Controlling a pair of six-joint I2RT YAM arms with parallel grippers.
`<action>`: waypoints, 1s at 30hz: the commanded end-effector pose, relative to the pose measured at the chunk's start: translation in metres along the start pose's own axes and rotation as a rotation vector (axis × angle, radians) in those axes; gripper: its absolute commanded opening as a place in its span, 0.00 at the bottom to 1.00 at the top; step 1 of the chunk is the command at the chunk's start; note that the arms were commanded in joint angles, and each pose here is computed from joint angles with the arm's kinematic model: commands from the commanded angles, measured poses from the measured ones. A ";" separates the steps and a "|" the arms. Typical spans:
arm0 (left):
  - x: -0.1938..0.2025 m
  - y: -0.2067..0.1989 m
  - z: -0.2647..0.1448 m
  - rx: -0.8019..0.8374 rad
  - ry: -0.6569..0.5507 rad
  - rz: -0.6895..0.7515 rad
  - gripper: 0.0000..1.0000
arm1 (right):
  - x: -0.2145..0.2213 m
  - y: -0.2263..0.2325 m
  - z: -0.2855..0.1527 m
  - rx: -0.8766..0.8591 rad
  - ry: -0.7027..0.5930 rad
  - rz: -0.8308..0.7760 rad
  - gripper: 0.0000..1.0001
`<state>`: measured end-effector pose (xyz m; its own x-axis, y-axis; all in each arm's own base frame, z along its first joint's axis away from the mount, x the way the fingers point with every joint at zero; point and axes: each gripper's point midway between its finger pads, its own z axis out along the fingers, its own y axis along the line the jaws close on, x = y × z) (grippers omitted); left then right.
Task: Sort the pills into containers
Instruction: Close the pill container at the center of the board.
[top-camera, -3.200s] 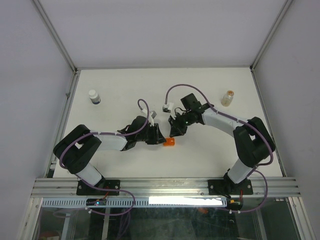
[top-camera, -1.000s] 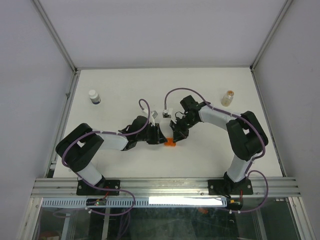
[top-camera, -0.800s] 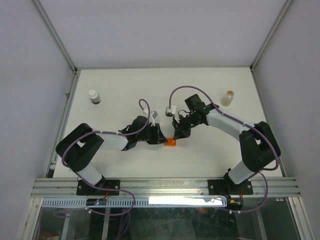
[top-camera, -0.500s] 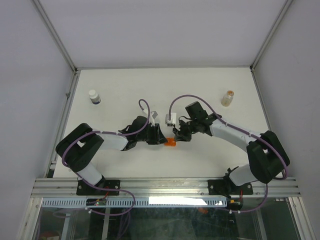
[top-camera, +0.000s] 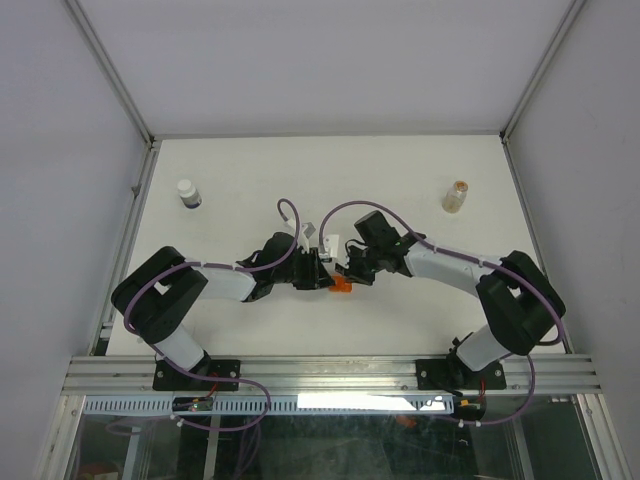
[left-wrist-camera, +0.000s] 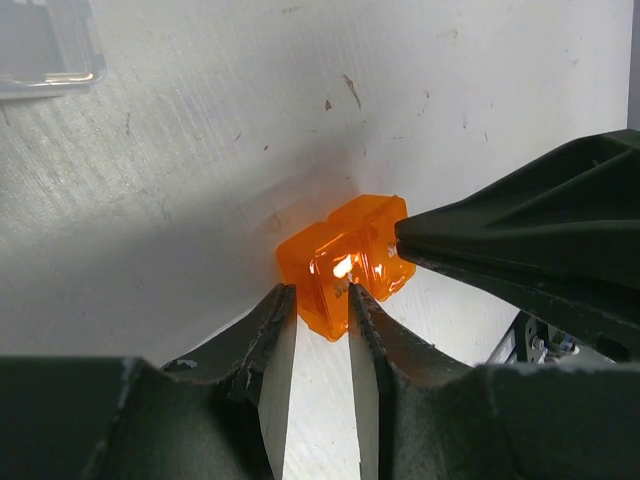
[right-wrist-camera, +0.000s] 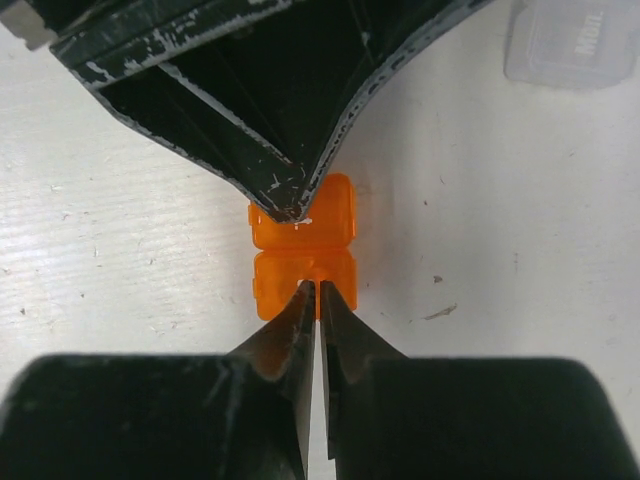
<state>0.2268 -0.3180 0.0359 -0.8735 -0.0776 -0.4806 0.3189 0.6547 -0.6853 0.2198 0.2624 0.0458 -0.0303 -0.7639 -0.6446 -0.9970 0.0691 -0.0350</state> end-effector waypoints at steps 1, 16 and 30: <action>0.000 0.001 -0.002 0.015 0.002 -0.006 0.27 | -0.036 -0.014 -0.016 0.065 -0.094 -0.058 0.07; -0.002 0.001 -0.001 0.015 0.002 -0.006 0.27 | 0.003 -0.004 0.009 -0.023 0.046 0.001 0.06; -0.007 -0.002 -0.005 0.035 -0.002 -0.002 0.27 | -0.042 0.000 -0.029 -0.077 -0.137 0.049 0.07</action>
<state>0.2280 -0.3141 0.0360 -0.8824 -0.0787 -0.4639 0.3103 0.6438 -0.6995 0.2272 0.2653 0.0498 -0.0989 -0.7554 -0.6478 -0.9950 0.0851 0.0527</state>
